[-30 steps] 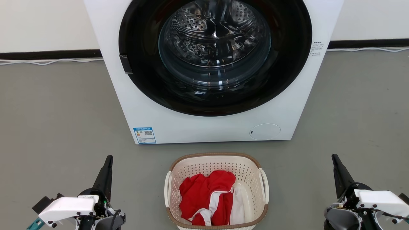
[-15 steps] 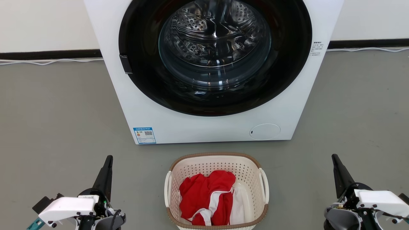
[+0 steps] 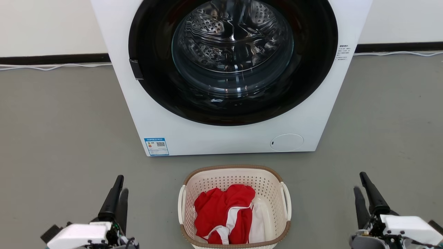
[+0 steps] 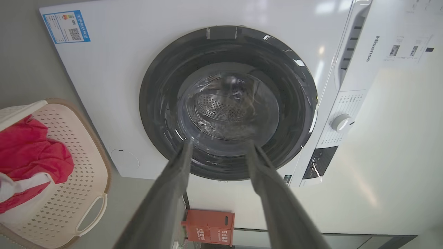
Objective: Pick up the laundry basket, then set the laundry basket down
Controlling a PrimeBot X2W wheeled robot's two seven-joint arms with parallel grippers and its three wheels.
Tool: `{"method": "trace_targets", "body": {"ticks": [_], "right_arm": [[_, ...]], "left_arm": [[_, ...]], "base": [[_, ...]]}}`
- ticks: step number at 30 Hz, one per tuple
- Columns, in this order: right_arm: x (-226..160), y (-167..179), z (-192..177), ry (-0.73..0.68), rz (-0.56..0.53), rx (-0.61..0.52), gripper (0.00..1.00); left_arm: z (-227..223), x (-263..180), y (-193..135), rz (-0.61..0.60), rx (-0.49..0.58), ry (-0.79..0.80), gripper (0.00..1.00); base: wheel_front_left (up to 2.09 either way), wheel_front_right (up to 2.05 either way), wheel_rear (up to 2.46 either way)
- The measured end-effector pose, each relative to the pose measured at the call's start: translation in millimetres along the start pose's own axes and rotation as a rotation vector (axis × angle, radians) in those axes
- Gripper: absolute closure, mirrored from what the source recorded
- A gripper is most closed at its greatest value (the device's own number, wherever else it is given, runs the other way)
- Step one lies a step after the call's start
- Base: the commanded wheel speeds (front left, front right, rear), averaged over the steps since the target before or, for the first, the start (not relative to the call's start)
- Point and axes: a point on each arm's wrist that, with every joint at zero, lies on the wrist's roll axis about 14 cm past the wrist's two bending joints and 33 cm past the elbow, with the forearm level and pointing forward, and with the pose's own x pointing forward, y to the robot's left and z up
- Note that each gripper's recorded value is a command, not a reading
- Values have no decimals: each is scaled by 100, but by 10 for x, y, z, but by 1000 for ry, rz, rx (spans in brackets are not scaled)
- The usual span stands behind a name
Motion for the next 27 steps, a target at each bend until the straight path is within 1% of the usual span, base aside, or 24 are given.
{"method": "trace_targets", "body": {"ticks": [2,8,13,20,27], "right_arm": [[-24,-37,0,-2,-10,1,0],[-30,-23,6,-12,-5,-3,0],[-31,-18,19,-23,-5,-39,0],[-26,14,28,-31,1,-135,0],[-23,47,26,-34,7,-264,0]], "left_arm": [[-3,-28,50,14,0,-1,0],[-21,-25,36,10,4,-8,0],[-34,-21,31,9,20,-10,0],[-41,-21,39,14,88,-14,0],[-31,-23,44,18,190,-21,0]], "base": [[0,0,0],[0,0,0],[0,0,0],[0,0,0],[0,0,0]]}}
